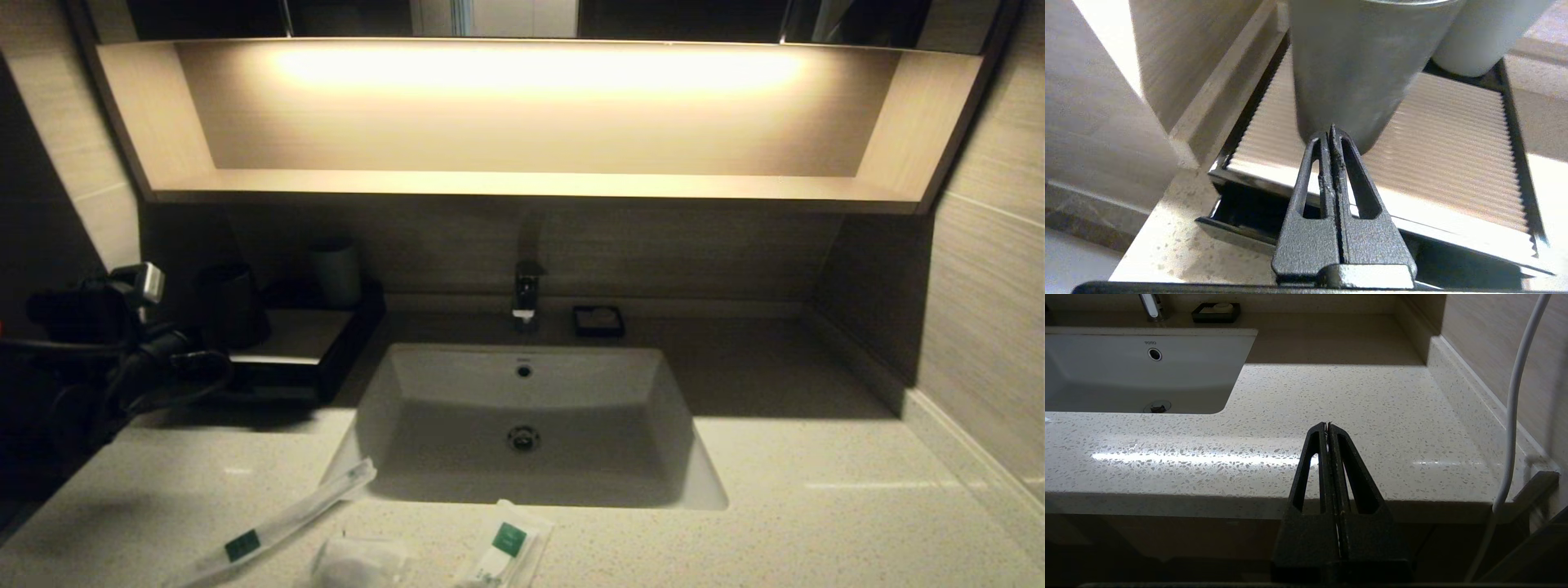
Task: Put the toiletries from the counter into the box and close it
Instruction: Place the cup on the storage box
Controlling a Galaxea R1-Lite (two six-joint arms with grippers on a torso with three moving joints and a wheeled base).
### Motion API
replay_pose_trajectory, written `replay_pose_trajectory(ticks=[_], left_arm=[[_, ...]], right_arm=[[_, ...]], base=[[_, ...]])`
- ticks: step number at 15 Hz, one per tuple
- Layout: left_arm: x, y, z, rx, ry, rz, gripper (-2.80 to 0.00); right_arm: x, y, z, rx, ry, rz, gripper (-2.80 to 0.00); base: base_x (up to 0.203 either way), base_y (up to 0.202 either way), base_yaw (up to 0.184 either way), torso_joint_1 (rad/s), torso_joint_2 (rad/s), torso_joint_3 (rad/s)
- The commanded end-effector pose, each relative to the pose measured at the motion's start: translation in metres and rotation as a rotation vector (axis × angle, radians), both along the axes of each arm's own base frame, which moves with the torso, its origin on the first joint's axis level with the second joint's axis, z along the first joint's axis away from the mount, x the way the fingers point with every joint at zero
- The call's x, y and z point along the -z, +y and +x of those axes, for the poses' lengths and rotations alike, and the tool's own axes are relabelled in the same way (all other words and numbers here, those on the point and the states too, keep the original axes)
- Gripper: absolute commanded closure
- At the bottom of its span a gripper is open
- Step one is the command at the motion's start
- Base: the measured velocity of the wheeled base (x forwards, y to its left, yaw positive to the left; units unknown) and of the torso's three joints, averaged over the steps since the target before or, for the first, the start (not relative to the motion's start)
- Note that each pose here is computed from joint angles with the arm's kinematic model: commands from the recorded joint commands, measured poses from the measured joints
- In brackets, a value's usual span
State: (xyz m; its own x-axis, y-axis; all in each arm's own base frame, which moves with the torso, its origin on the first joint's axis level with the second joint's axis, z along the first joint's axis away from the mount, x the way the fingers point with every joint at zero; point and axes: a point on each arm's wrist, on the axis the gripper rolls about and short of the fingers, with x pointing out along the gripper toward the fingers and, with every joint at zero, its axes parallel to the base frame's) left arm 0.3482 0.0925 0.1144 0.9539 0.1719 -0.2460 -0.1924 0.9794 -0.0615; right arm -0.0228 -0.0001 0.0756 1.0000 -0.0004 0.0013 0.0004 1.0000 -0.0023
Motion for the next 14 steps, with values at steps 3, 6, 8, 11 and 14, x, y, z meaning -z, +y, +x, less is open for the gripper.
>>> replay_pose_trajectory(ticks=[3,6,8,11,14], left_arm=[[0.009,0.006,0.003,-0.001,0.019,-0.008,0.00],[0.015,0.010,0.008,-0.006,0.028,-0.011,0.00],[0.017,0.011,0.012,-0.007,0.026,-0.012,0.00],[0.019,0.013,0.019,-0.007,0.021,-0.011,0.00],[0.024,0.015,0.025,-0.007,0.023,-0.011,0.00]], right_arm=[[0.000,0.000,0.000,0.000,0.001,-0.001,0.00],[0.000,0.000,0.000,0.000,0.001,-0.001,0.00],[0.000,0.000,0.000,0.000,0.001,-0.001,0.00],[0.000,0.000,0.000,0.000,0.001,-0.001,0.00],[0.000,0.000,0.000,0.000,0.001,-0.001,0.00]], base=[[0.000,0.000,0.000,0.000,0.00,0.000],[0.000,0.000,0.000,0.000,0.00,0.000],[0.000,0.000,0.000,0.000,0.00,0.000],[0.000,0.000,0.000,0.000,0.00,0.000],[0.000,0.000,0.000,0.000,0.00,0.000]])
